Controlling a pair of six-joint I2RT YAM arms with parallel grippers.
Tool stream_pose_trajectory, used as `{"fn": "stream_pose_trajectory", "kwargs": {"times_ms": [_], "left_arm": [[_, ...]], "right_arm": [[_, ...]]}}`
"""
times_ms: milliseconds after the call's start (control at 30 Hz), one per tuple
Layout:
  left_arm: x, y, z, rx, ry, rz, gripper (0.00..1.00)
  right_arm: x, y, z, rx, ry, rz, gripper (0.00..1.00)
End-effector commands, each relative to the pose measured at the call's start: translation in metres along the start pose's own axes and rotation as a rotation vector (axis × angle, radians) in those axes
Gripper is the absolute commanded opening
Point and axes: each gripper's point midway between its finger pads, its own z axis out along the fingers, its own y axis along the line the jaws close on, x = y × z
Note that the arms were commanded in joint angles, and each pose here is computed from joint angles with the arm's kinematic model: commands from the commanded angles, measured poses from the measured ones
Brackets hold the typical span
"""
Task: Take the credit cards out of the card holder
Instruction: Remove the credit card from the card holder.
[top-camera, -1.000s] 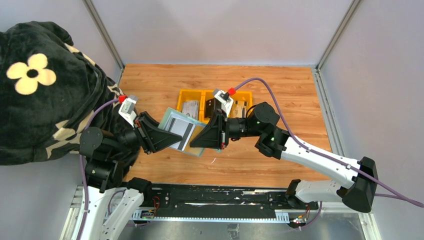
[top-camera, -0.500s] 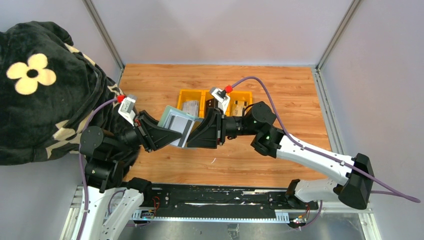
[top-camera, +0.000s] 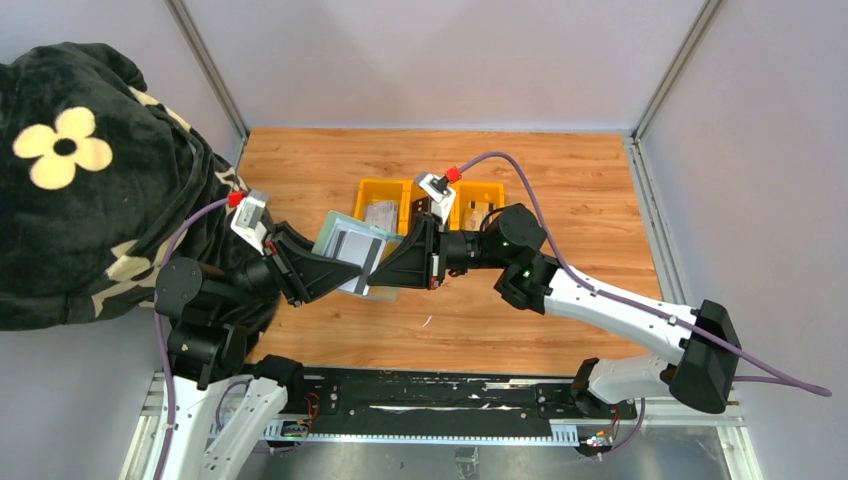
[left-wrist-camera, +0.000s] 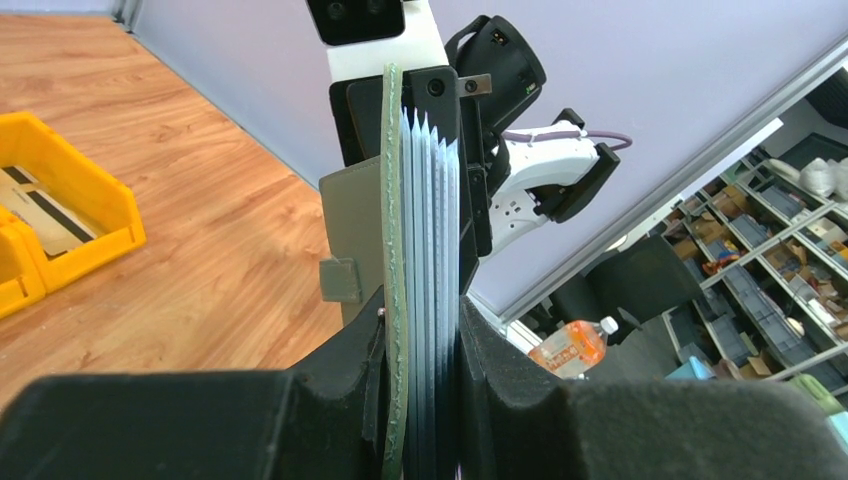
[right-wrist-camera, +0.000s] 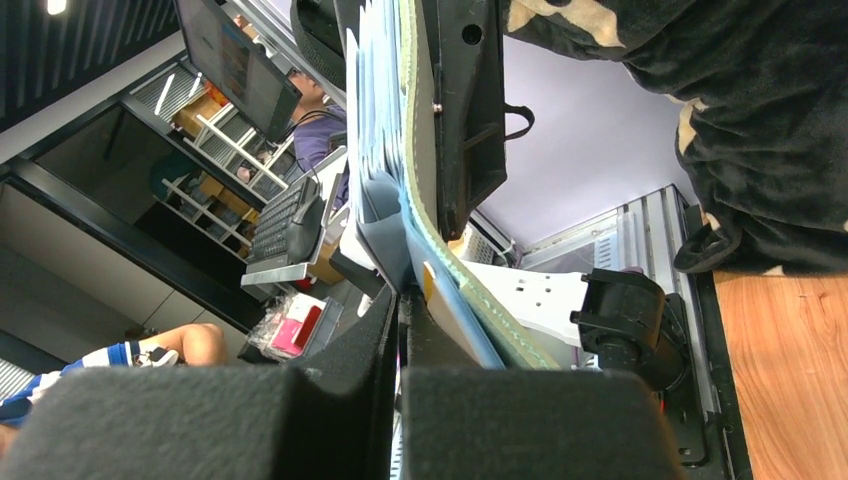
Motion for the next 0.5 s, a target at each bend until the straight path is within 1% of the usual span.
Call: {"fn": "stream_pose_trajectory", "kwargs": {"times_ms": [0,100,200,333,467], "left_arm": [[0.0,-0.02,-0.004,0.062,0.017,0.054,0.27],[-0.002,-0.022,-0.004,0.065,0.014,0.056,0.31],[-0.004,-0.024,-0.004,0.068,0.012,0.054,0.32],[-0.004,-0.026,-0.004,0.071,0.009,0.058,0.31],[-0.005,-0.025,-0.004,0.067,0.005,0.056,0.27]], "right_arm": [[-0.016,0.014,-0.002,-0.047,-0.08,-0.023,0.0],[-0.009,0.01,-0.007,-0.036,-0.064,-0.016,0.0],[-0.002,0.007,-0.012,-0.019,-0.047,-0.017,0.0],[0.004,0.005,-0.02,0.003,-0.048,-0.021,0.0],[0.004,0.007,-0.022,0.002,-0.051,-0.029,0.0]]}}
